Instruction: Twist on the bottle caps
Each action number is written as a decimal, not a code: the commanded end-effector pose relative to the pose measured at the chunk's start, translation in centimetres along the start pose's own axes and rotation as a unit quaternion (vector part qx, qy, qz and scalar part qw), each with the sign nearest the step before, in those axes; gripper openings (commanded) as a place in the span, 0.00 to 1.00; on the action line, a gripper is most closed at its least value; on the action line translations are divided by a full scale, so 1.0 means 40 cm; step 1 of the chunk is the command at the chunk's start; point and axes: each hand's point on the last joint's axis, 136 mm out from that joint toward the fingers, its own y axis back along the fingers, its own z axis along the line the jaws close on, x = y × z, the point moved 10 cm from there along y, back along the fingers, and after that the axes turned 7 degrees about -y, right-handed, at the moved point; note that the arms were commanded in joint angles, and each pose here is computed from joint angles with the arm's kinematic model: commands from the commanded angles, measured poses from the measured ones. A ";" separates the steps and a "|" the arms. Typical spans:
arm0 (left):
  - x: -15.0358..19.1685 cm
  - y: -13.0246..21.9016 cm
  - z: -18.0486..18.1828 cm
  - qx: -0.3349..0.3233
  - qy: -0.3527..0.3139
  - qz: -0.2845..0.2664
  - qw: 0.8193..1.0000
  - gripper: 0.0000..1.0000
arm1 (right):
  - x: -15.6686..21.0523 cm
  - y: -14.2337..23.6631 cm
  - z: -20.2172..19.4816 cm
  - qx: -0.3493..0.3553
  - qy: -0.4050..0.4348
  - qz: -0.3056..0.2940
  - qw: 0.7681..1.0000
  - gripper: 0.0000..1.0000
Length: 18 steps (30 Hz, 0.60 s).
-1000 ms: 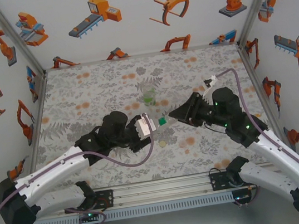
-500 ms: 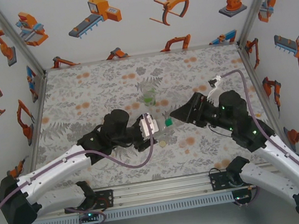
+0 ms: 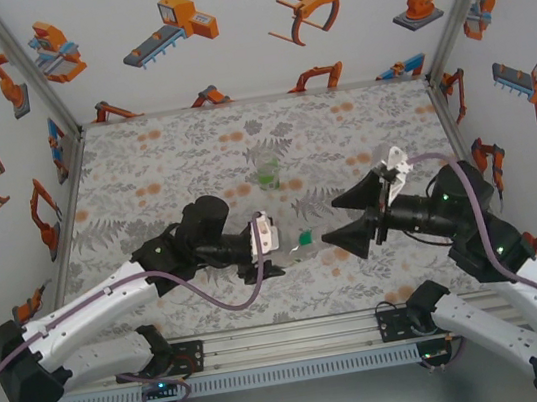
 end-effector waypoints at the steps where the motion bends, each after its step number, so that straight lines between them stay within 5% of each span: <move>1: -0.037 0.025 -0.009 0.016 -0.019 -0.022 0.999 0.00 | 0.018 0.023 0.058 -0.131 0.142 0.029 0.981 0.72; 18: -0.029 0.023 -0.011 0.021 0.004 -0.013 1.000 0.00 | 0.050 -0.019 0.011 -0.100 0.160 0.057 0.980 0.64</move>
